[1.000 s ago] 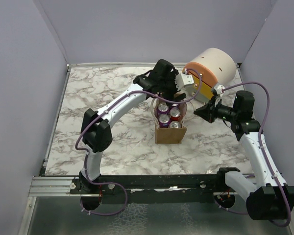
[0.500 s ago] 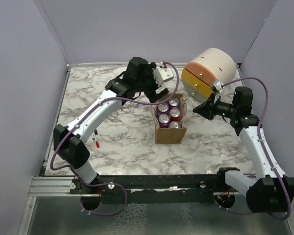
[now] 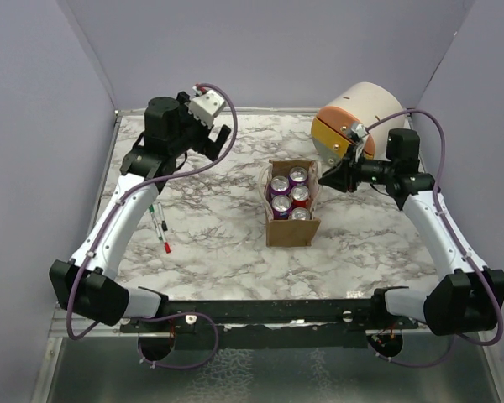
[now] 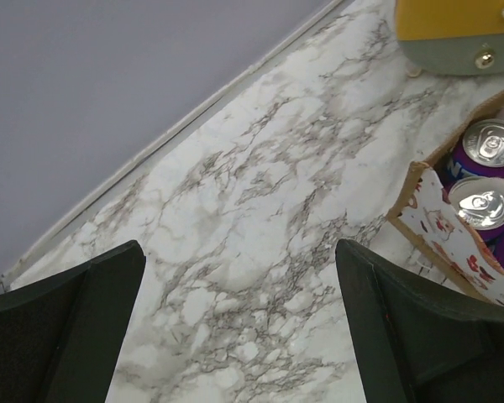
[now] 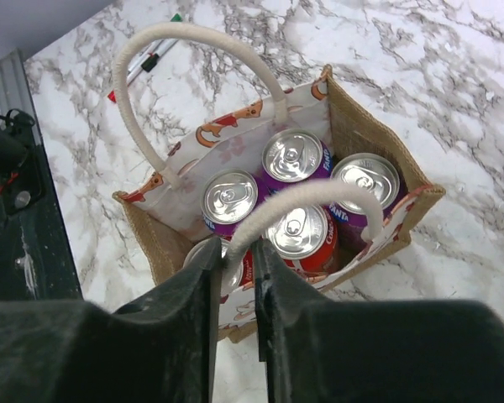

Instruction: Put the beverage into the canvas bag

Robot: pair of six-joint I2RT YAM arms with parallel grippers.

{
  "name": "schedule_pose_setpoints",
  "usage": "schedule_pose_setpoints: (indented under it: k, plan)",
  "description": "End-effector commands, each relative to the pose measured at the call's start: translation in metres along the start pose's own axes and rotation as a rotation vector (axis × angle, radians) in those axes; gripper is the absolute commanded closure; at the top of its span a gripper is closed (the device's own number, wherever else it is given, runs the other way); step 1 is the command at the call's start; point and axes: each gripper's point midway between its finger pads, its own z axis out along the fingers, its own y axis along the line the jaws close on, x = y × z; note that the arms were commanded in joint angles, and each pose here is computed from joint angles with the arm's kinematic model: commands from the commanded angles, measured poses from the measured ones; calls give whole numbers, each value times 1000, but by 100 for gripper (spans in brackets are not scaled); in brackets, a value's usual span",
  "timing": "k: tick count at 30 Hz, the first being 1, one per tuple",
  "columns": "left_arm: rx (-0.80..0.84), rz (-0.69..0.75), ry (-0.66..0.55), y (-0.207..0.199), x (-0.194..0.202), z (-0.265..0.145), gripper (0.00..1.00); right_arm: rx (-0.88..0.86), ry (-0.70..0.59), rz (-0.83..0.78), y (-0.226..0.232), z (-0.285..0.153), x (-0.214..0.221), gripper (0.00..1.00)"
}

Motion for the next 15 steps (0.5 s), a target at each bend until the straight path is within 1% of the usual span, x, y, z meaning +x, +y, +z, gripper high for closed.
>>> schedule_pose_setpoints:
  k: [1, 3, 5, 9, 10, 15]
  plan:
    - [-164, -126, -36, 44, 8, -28, 1, -15, 6, -57, 11, -2, -14, 74]
    - [-221, -169, -30, 61, 22, -39, 1, 9, 7, -74, 11, -6, -19, 65]
    - [-269, -183, -18, 72, 29, -50, 1, 30, 1, -91, 12, -11, -25, 43]
    - [-306, -197, 28, 76, 45, -58, 1, 103, -3, -123, 12, -23, -41, 6]
    - [-313, -203, 33, 76, 49, -59, 1, 123, 0, -128, 11, -26, -43, 0]
    - [-356, -240, 57, 80, 65, -63, 1, 234, 24, -158, 2, -39, -49, 0]
